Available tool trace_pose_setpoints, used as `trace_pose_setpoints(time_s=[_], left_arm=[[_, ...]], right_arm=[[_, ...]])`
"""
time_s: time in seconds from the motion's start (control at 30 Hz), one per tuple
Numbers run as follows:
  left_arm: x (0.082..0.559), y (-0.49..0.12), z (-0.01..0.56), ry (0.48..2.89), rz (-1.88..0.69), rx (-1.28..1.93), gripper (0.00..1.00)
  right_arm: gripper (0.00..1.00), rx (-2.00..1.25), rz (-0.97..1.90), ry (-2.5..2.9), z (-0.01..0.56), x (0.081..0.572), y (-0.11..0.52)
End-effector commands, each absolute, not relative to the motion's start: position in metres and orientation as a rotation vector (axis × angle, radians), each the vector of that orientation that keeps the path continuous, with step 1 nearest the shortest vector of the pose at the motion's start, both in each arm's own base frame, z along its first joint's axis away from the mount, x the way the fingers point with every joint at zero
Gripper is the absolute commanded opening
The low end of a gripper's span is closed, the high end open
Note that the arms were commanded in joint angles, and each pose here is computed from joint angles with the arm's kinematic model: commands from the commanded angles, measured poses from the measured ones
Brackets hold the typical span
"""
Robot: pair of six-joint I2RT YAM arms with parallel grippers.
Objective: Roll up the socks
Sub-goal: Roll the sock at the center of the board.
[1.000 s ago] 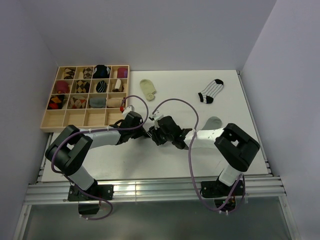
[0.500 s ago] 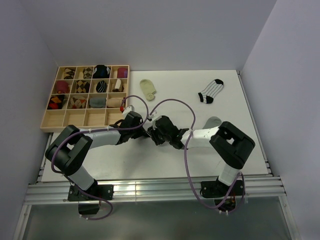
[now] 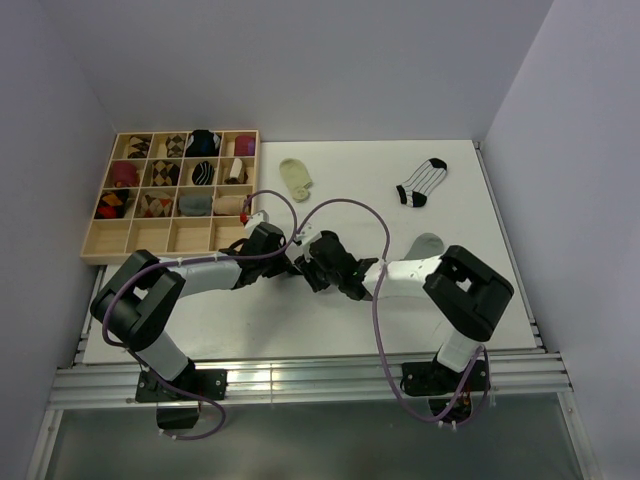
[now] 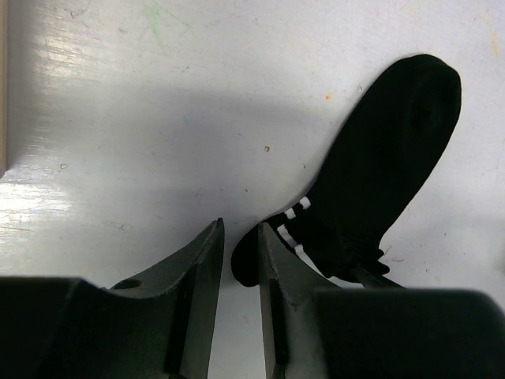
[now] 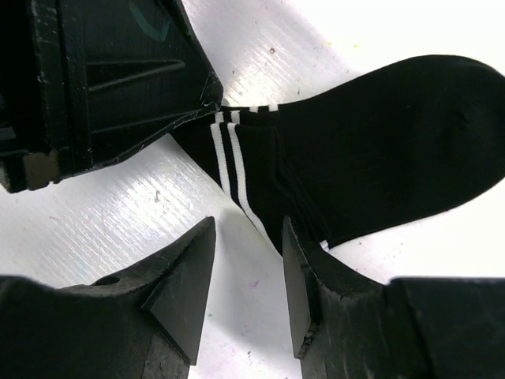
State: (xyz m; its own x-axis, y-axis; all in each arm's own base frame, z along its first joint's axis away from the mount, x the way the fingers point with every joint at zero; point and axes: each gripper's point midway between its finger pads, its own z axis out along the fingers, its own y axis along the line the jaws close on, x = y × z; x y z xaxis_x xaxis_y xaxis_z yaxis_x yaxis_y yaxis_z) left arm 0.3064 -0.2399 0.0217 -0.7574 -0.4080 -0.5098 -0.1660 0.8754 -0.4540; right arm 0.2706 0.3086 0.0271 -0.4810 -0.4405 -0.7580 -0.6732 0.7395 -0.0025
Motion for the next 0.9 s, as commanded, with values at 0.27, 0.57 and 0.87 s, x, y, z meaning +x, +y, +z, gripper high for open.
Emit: trace_pose_setpoints(time_s=[0.27,0.57,0.87], left_arm=[[0.278,-0.217,-0.008,2.559,-0.346,-0.364,0.31],[0.279,-0.218,-0.006,2.553,-0.349,-0.363,0.31],[0.279,-0.211,0.006,2.517,-0.347,-0.38,0.32]], right_arm=[[0.48,-0.834,0.372,2.056,0.058,0.285,0.323],[0.48,-0.831,0.305,2.128,0.024,0.287,0.317],[0.38,-0.771,0.185,2.269,-0.008,0.285,0.298]])
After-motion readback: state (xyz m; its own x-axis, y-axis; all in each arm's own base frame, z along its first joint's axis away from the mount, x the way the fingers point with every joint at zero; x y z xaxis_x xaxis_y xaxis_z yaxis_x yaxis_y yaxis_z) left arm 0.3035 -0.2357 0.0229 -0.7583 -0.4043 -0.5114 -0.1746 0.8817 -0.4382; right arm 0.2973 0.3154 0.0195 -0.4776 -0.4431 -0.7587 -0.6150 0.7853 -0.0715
